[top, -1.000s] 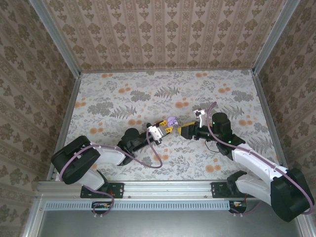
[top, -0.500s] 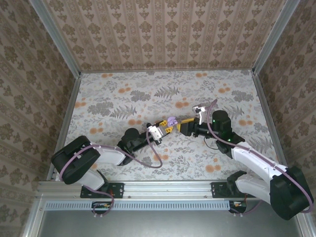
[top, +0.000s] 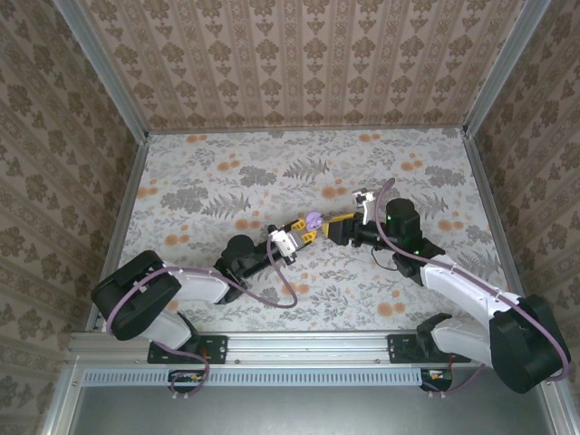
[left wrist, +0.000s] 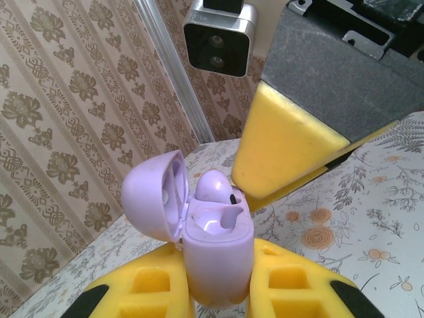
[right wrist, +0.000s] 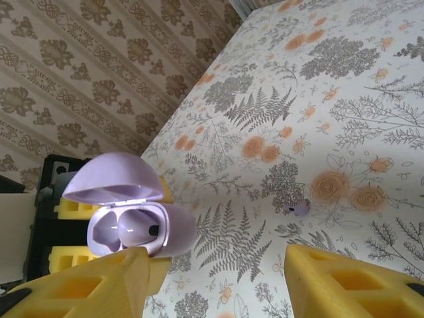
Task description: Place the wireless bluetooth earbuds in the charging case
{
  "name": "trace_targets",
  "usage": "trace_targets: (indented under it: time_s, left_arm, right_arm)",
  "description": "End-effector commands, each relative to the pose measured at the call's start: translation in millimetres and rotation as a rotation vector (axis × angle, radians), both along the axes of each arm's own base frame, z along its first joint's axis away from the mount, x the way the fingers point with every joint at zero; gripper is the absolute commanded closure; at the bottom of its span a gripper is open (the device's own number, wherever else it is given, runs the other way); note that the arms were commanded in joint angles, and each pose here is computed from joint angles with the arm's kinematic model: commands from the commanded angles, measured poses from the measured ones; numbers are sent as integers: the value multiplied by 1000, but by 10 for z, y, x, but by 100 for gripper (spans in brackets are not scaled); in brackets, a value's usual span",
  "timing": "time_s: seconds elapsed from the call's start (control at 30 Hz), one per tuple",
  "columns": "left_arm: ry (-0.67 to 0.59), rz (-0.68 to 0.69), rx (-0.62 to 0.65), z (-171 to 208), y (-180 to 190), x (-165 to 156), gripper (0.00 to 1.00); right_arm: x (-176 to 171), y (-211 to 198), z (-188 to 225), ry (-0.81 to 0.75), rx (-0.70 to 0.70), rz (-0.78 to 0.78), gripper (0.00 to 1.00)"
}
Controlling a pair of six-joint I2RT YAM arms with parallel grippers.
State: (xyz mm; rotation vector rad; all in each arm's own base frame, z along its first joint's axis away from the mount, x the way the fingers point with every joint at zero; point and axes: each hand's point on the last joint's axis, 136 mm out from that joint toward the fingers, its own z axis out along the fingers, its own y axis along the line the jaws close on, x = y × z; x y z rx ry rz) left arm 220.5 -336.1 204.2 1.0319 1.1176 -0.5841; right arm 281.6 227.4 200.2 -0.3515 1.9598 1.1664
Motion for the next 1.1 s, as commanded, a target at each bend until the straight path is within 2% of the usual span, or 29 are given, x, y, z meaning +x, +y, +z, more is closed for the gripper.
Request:
trace_targets:
  time_s: [0.0,0.1,0.2,0.37,0.53,0.87,1.07]
  left_arm:
    - [12,-9,-50,114,26,-35,98]
    - [71,3,-72,86,81,20,98]
    - [158,-49,-107,74,122,23,98]
    - [217,-148,-120,76,142,-88,98]
    - [233,-78,-139,67,341,-45,98]
    - [352,244,-87,-119,951,272,98]
    - [486,434,-110,-264,1340,455,98]
  right_arm:
    - [63,-26,237,-61,16,-21,43]
    - [10,-64,238,-71,-26,-18,42]
    - [-68,-102,264,-116,-72,2,39]
    - [-169,-167,396,-237,-126,31,34]
    - [-171,-188,473,-278,-185,53,34]
    - [99,0,280,-9,-230,95,39]
    - [341,70,20,271,-270,-17,42]
